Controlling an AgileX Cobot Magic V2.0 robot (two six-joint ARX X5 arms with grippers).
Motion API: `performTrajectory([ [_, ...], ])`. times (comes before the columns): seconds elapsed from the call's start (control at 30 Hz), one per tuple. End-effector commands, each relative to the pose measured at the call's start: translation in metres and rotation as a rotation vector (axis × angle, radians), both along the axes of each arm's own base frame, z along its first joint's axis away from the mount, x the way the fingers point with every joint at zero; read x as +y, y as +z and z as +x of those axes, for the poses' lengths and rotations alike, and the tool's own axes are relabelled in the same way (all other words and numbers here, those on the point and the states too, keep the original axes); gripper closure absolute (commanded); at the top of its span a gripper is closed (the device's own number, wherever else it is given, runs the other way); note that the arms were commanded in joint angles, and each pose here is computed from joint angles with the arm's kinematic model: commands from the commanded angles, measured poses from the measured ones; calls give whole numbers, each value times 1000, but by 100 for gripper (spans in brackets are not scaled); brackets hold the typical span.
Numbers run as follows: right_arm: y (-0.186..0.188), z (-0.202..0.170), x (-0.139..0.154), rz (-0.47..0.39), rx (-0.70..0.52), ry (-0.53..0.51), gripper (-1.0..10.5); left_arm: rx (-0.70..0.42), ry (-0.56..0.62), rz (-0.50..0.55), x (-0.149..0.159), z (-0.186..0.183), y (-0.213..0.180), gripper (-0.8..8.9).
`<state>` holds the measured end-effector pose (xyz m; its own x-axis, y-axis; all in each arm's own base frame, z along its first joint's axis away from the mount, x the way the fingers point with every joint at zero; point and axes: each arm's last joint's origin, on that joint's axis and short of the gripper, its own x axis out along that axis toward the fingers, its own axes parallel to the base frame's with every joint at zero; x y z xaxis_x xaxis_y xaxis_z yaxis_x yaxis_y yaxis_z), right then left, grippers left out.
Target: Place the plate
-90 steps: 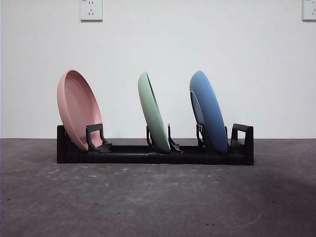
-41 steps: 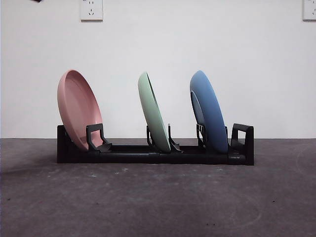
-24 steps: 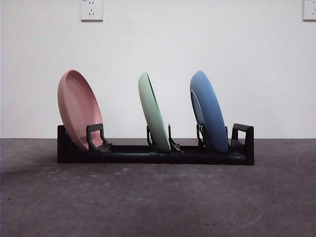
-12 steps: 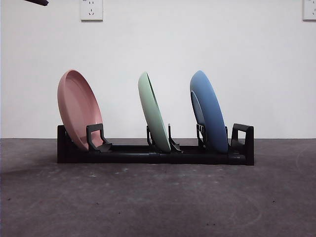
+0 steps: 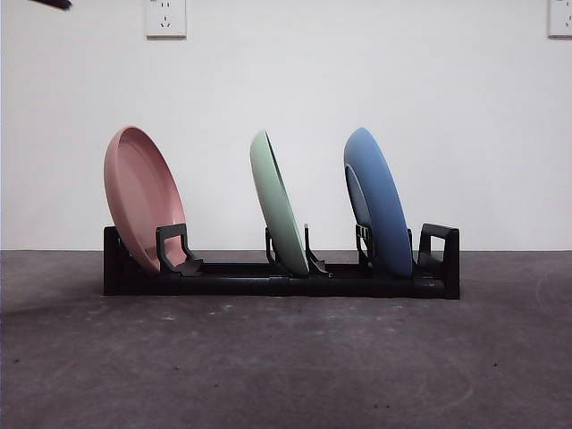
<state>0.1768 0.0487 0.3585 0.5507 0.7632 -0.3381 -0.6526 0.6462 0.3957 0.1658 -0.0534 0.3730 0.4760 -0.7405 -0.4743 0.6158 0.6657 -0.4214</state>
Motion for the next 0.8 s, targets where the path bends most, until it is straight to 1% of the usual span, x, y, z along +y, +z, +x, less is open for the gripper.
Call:
performTrajectory([
  [0.03,-4,22,6,34,62,-20,372,-51,-11,-4,1,-8,10,313],
  [0.17,-12,54,11,31,137,-39,372,-82,-13,-8,3,-18,14,313],
  [0.33,-16,101,20,20,200,-41,378,-102,-13,-13,5,-24,17,313],
  [0.43,-24,140,27,20,256,-37,380,-88,-13,-10,5,-27,16,313],
  [0.5,-32,166,34,32,293,-17,380,-74,-13,-7,6,-30,15,314],
  [0.6,-43,197,40,34,321,-9,381,-60,-13,-4,7,-36,15,314],
  [0.7,-54,220,44,32,331,-9,457,-56,-11,-5,9,-45,16,314],
  [0.77,-60,228,46,35,332,-5,464,-61,-11,-6,11,-52,17,314],
  [0.8,-63,231,46,36,334,-3,486,-67,-11,-7,11,-55,18,314],
])
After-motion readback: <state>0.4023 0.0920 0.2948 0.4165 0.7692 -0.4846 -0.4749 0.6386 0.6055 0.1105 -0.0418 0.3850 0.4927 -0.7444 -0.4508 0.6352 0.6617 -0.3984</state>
